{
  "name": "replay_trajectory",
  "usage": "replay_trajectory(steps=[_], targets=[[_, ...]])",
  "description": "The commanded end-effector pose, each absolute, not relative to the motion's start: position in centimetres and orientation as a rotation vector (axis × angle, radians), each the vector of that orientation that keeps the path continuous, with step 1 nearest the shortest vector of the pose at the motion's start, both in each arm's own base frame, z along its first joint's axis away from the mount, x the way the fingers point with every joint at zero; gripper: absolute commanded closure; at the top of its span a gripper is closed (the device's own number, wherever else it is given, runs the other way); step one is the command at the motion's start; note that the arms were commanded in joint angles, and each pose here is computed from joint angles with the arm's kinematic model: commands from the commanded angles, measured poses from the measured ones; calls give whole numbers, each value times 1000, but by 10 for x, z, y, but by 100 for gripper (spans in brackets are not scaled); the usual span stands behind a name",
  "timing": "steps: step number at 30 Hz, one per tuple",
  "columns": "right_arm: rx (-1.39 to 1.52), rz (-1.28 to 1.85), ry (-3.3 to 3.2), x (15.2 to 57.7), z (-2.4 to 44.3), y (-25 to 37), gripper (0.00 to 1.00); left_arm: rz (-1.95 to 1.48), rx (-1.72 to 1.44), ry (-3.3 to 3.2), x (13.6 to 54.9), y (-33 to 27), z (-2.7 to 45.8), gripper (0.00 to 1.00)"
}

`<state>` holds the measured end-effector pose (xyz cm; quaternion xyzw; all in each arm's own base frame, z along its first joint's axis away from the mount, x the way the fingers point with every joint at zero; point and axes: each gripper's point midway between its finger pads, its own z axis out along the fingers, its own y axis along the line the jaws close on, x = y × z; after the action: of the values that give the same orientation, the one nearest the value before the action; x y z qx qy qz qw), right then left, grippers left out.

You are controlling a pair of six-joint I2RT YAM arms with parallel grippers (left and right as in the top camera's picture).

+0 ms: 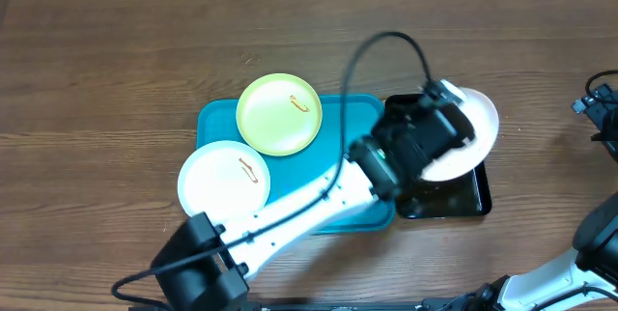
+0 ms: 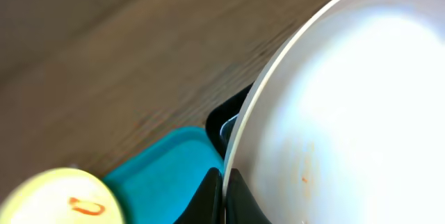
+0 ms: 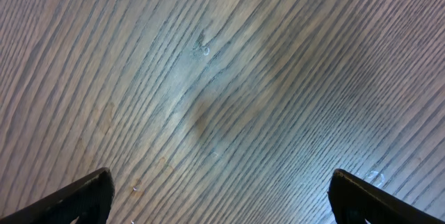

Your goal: Clean dirty plates on tray and stack at the side

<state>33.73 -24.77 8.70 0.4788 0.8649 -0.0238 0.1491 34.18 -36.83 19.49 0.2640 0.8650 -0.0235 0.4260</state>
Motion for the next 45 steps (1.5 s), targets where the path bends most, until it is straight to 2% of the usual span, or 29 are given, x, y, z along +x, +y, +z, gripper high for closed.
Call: replay_trajectory(steps=[1, 5, 9, 13, 17, 20, 24, 28, 32, 40, 41, 44, 45], targets=[[1370, -79, 2461, 341, 94, -252, 0, -383, 531, 2299, 357, -365, 196, 96], [1370, -79, 2461, 342, 94, -252, 0, -644, 368, 2441, 383, -329, 189, 96], [1370, -79, 2461, 341, 94, -252, 0, -871, 141, 2522, 416, -266, 191, 96], [1370, -79, 2461, 341, 94, -252, 0, -897, -145, 2540, 449, -168, 188, 96], [1370, -79, 2461, 341, 94, -252, 0, -777, -465, 2543, 460, -60, 175, 96], [1370, -79, 2461, 341, 94, -252, 0, -656, -675, 2518, 455, 18, 166, 96], [1370, -79, 2461, 341, 94, -252, 0, -355, -983, 2480, 428, 121, 148, 96], [1370, -79, 2461, 341, 94, -252, 0, -115, -1191, 2430, 393, 192, 130, 96], [1370, -79, 2461, 342, 94, -252, 0, 3, -1296, 2407, 368, 221, 102, 96], [1370, -79, 2461, 341, 94, -252, 0, 40, -1315, 2396, 352, 220, 50, 96], [1370, -79, 2461, 342, 94, -252, 0, 38, -1318, 2389, 352, 220, 49, 92], [1370, -79, 2461, 341, 94, -252, 0, -70, -1266, 2394, 363, 210, 55, 25], [1370, -79, 2461, 342, 94, -252, 0, -146, -1226, 2403, 370, 202, 59, 23]])
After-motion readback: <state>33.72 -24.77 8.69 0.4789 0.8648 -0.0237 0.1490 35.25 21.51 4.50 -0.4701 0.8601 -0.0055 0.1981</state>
